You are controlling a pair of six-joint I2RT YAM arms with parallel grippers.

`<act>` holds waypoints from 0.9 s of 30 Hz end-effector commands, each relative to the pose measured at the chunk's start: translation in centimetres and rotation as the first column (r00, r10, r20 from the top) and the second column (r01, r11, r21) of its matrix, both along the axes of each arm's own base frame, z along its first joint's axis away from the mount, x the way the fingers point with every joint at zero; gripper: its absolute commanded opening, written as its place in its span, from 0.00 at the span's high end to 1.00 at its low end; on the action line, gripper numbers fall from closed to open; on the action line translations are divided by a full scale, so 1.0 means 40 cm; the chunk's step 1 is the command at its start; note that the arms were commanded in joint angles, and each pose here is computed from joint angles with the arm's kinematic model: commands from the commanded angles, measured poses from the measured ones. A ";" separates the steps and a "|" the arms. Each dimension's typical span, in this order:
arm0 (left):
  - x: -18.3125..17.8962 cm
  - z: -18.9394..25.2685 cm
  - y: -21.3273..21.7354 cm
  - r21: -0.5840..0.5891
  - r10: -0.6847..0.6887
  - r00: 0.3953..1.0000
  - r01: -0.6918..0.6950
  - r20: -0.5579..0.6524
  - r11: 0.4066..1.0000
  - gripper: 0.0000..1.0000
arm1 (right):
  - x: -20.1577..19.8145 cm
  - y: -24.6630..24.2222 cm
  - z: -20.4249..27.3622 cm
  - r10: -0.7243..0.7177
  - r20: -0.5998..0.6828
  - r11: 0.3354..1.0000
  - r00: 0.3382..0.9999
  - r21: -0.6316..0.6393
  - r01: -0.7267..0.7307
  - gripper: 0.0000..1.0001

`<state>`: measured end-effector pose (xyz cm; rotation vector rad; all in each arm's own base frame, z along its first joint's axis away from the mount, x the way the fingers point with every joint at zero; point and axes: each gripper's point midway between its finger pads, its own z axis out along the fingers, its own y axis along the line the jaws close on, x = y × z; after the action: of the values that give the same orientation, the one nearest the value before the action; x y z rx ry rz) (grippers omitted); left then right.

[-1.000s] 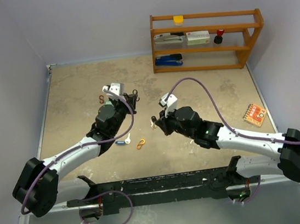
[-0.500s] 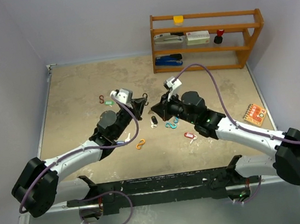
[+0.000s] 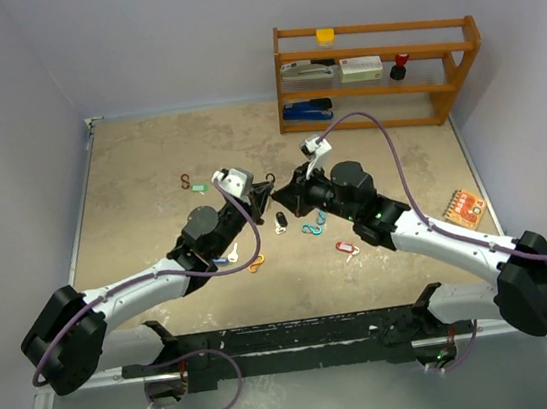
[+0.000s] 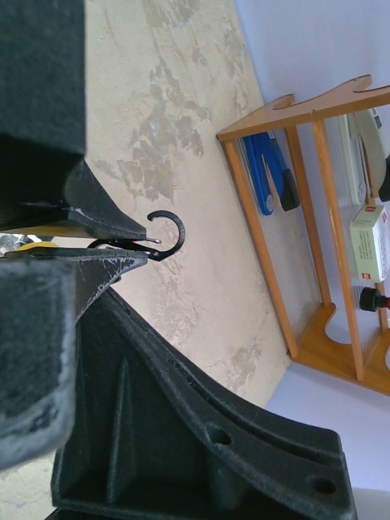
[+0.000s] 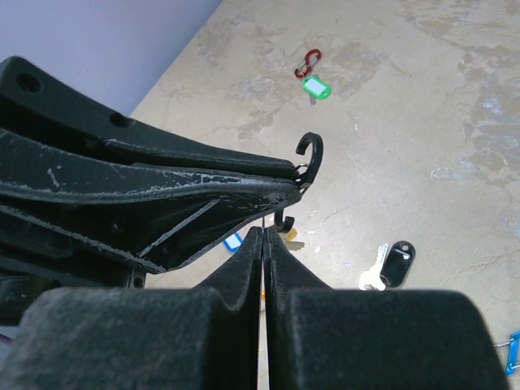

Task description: Put the keys on the keyring

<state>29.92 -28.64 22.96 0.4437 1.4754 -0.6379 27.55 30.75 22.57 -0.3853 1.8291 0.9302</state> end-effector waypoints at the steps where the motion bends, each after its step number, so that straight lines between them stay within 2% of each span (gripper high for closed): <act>1: -0.003 0.037 -0.003 -0.021 0.000 0.998 0.001 0.068 1.000 1.00 | 0.014 0.000 0.109 -0.015 0.041 0.994 0.999 0.104 0.011 1.00; 16: -0.020 0.033 -0.009 -0.003 -0.032 0.995 0.032 0.095 0.999 1.00 | 0.025 -0.038 0.119 -0.044 -0.006 0.988 0.999 0.147 0.045 1.00; 27: -0.024 0.044 -0.006 -0.006 -0.026 0.994 0.027 0.105 1.000 1.00 | 0.004 -0.019 0.096 0.022 -0.046 0.987 0.999 0.158 -0.015 1.00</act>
<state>29.30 -28.78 22.35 0.5001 1.4494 -0.6128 28.04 29.33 23.60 -0.2669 1.8589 1.0212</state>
